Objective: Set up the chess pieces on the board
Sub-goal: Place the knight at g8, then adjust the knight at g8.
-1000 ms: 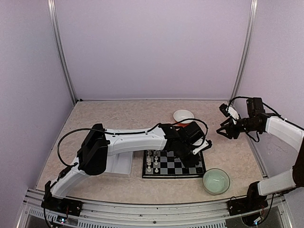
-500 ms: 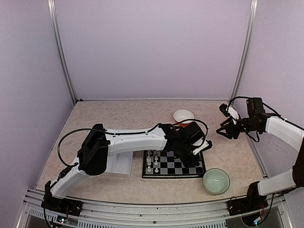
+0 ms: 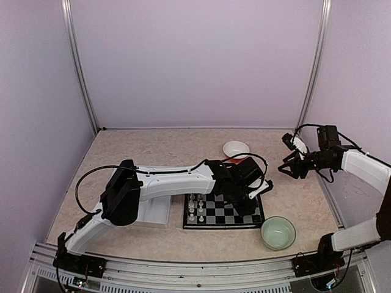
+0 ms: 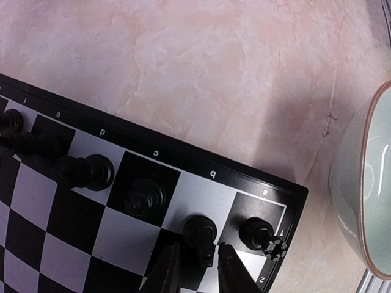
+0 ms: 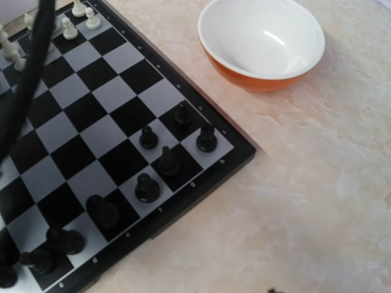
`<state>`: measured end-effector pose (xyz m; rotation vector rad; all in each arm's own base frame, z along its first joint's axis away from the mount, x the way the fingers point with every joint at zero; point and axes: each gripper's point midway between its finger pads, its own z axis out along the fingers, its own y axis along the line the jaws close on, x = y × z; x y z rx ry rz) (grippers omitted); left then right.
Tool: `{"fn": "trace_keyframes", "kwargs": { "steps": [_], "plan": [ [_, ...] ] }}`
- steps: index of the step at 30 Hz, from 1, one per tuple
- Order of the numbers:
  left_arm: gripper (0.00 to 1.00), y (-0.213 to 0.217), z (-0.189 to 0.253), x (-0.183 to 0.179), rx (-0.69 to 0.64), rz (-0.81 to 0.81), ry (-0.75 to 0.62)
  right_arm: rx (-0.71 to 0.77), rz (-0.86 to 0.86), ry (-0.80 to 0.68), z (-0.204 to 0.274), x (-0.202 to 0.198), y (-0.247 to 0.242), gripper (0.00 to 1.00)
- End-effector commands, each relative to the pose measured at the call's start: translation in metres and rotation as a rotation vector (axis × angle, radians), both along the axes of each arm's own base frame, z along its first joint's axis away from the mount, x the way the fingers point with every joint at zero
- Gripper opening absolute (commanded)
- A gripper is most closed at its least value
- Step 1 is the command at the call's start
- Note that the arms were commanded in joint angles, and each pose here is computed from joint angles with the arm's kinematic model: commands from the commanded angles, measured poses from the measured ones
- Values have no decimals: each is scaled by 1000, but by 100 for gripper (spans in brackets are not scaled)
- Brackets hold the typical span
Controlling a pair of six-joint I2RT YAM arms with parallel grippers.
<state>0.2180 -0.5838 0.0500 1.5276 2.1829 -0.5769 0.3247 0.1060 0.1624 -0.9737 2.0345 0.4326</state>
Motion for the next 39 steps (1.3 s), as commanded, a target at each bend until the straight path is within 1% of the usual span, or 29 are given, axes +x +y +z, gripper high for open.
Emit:
{"fn": "trace_keyframes", "kwargs": {
  "steps": [1,4,6,8,9,13,15,21,33,39],
  "plan": [
    [26,-4,32,-1,-57,-22,-40,17,6,18,-4,-2,1,50],
    [31,4,37,-9,-26,-73,-56,20,9,20,-3,-3,1,50],
    [33,13,31,-11,20,-80,-77,18,10,20,-4,-4,1,50],
    [32,22,28,-7,41,-60,-97,17,10,19,-4,-4,1,50],
    [30,26,26,-4,43,-46,-95,17,9,19,-4,-5,1,50],
    [14,28,27,-2,2,-49,-42,20,12,22,-4,-4,2,50],
    [8,24,24,-5,-7,-60,-28,22,13,25,-5,-4,2,50],
    [2,10,17,-3,-34,-70,-21,19,11,30,-6,-4,1,50],
    [0,0,-2,0,-23,-84,-5,16,13,32,-8,-4,1,50],
    [0,-5,-5,0,-44,-83,4,14,13,33,-9,-4,1,50]
  ]
}}
